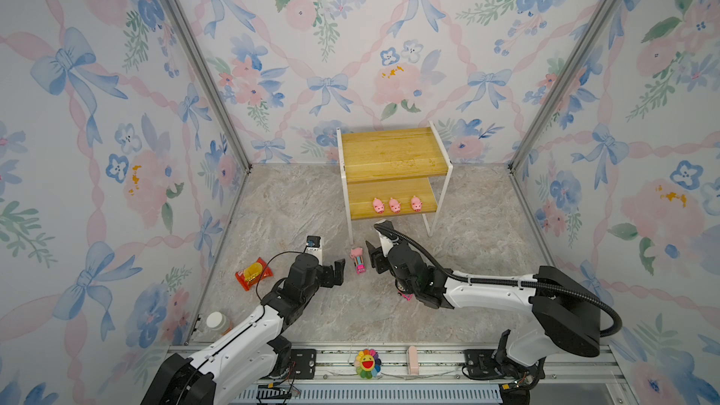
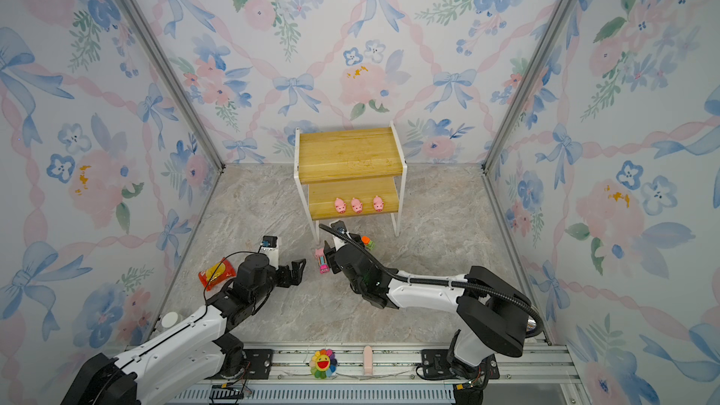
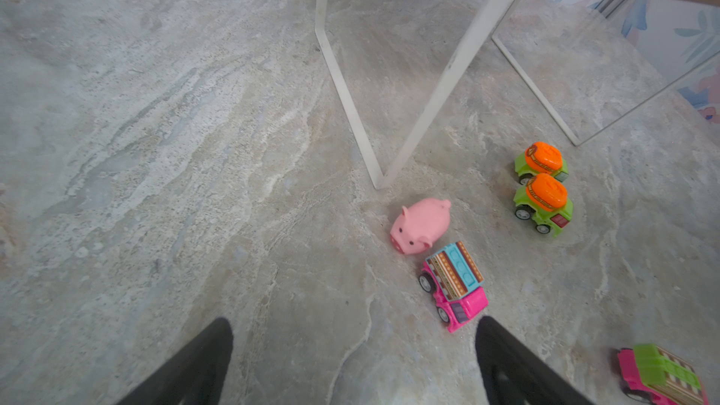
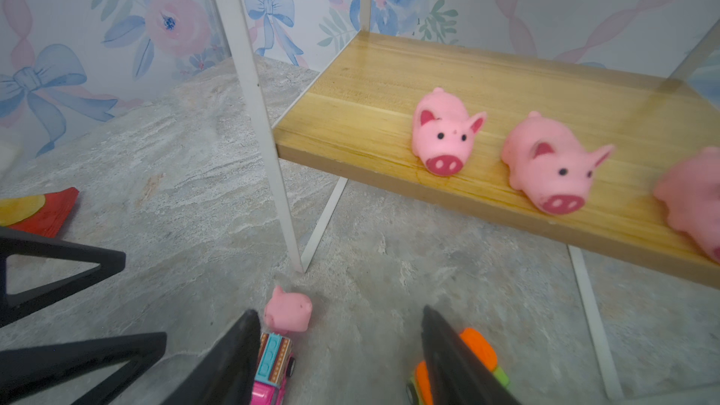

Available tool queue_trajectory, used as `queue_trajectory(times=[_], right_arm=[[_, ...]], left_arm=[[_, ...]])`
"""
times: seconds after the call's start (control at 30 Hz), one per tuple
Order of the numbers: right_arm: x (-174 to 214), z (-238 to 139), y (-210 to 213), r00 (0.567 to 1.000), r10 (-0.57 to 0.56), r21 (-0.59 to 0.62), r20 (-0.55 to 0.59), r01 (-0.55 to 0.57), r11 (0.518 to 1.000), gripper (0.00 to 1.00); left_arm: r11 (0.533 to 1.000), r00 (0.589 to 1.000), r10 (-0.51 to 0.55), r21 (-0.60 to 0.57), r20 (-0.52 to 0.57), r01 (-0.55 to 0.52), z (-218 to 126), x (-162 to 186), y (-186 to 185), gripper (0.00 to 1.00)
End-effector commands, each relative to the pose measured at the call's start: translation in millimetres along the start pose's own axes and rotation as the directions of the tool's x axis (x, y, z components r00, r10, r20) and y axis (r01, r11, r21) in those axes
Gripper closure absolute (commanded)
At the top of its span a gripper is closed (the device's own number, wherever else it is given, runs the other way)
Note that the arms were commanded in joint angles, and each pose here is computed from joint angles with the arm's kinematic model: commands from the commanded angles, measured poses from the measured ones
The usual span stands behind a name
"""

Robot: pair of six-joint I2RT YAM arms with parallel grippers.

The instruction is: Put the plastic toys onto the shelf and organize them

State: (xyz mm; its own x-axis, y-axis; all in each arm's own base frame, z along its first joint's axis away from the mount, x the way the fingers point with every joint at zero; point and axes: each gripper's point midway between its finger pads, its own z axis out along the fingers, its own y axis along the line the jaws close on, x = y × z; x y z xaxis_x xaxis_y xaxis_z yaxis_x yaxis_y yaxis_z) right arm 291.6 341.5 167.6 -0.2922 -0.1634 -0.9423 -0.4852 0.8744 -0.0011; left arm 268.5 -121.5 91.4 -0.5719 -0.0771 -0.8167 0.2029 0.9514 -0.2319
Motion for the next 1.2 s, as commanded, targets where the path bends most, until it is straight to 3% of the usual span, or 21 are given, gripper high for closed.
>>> queue_trajectory(times=[0.0,0.27,0.4,0.73,0.87,1.17], right_arm=[[38.4,2.3,3.3,0.993,-0.015,-0.077,-0.115,0.006,0.997,0.32],[70.4,19.7,17.0,0.987,0.000,-0.171,-0.158,-0.027,0.985,0.32],[79.1,28.5,27.5,0.985,-0.006,-0.209,-0.172,-0.030,0.977,0.36],[76.6,21.1,85.0,0.987,0.012,-0.473,-0.161,-0.088,0.877,0.51],[84.3,25.0,104.4,0.976,0.002,-0.538,-0.217,-0.122,0.834,0.57],[111.2,43.5,110.6,0.953,0.031,-0.520,-0.301,-0.191,0.832,0.64]], left_arm=[[1.000,1.000,-0.011,-0.004,-0.002,0.011,0.2,2.9,3.0,0.02],[1.000,1.000,-0.011,-0.001,-0.019,0.011,2.1,4.6,1.9,0.02],[1.000,0.999,-0.015,-0.010,-0.038,0.015,4.9,6.6,2.6,0.02],[0.999,0.999,-0.033,-0.037,-0.008,0.032,-0.4,2.2,8.1,0.02],[0.999,0.999,-0.038,-0.039,0.005,0.038,-3.2,0.0,9.2,0.02],[0.998,0.999,-0.040,-0.043,0.003,0.040,-3.4,0.7,10.2,0.02]])
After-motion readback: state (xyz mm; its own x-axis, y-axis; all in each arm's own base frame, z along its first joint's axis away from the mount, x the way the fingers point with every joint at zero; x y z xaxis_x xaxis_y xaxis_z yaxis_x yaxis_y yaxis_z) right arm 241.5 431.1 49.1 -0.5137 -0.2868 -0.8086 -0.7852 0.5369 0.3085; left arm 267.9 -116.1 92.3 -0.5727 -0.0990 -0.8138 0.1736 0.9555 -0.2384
